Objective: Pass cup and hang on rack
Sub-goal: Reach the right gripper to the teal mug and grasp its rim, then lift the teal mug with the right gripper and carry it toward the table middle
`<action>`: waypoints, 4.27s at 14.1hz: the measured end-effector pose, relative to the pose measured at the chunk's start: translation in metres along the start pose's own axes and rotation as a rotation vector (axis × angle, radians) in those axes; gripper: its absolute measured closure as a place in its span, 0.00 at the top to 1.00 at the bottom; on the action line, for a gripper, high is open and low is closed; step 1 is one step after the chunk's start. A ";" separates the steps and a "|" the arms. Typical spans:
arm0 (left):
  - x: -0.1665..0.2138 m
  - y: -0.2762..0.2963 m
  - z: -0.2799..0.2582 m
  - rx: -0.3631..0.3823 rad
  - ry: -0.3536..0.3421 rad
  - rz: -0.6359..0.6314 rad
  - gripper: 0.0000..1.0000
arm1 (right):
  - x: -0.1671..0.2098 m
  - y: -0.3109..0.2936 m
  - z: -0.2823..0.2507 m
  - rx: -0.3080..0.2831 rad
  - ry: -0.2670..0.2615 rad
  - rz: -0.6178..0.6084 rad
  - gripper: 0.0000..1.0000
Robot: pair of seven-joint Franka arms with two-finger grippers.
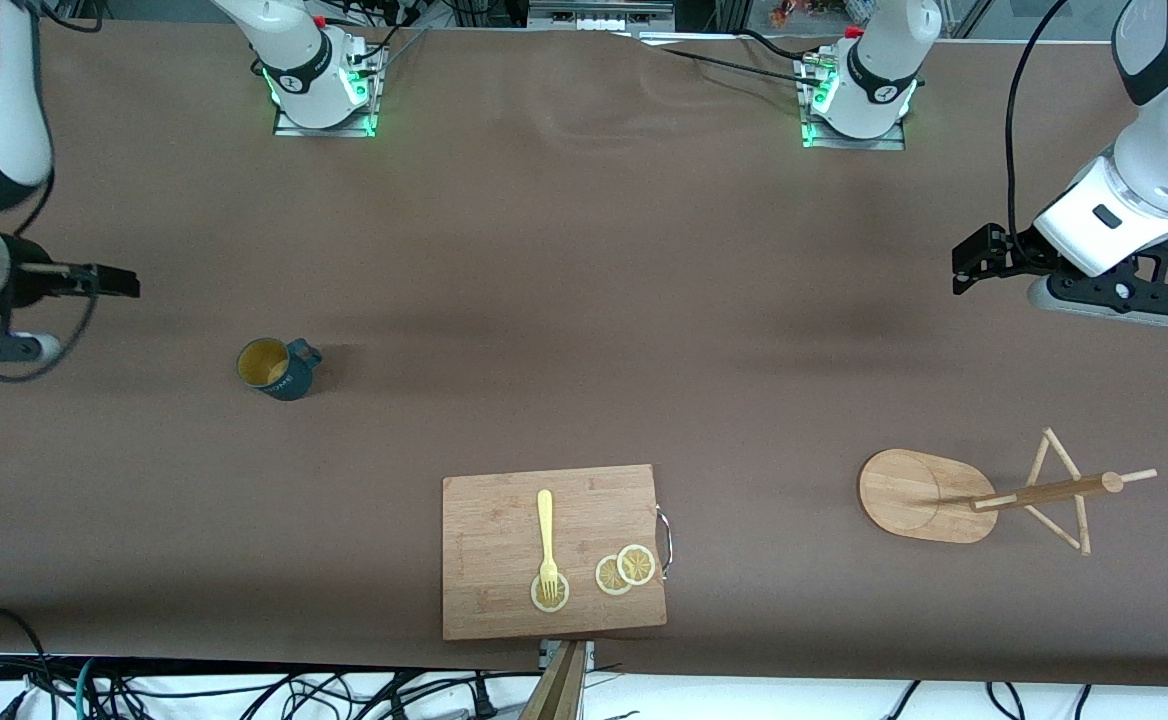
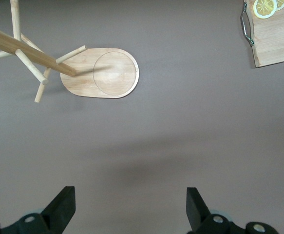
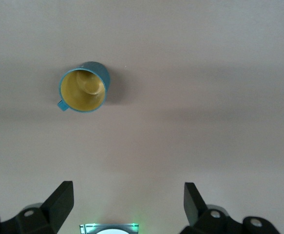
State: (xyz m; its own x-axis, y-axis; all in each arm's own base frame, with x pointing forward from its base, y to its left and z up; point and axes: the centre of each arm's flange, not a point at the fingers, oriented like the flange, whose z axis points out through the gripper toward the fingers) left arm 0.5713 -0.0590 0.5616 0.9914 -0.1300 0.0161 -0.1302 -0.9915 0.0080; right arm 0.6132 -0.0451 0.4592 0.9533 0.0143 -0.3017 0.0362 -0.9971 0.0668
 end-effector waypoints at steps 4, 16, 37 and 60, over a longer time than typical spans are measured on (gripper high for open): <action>0.000 0.000 0.000 0.000 0.000 0.000 1.00 | 0.039 -0.015 0.050 0.043 -0.009 -0.022 1.00; 0.000 0.000 0.000 0.000 0.000 0.000 1.00 | 0.071 -0.045 0.177 0.032 0.078 -0.106 1.00; 0.000 0.000 0.000 0.000 0.000 0.000 1.00 | 0.073 -0.054 0.190 0.053 0.141 -0.279 0.04; -0.003 -0.001 0.002 -0.001 -0.031 -0.001 1.00 | 0.013 -0.491 0.140 0.191 0.216 0.240 0.04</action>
State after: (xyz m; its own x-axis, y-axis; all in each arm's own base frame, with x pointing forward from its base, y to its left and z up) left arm 0.5681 -0.0581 0.5591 0.9915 -0.1293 -0.0146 -0.1291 -0.9916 0.0088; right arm 0.5659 0.4344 0.2891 0.9698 -0.2268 -0.0899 -0.2336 -0.9696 -0.0731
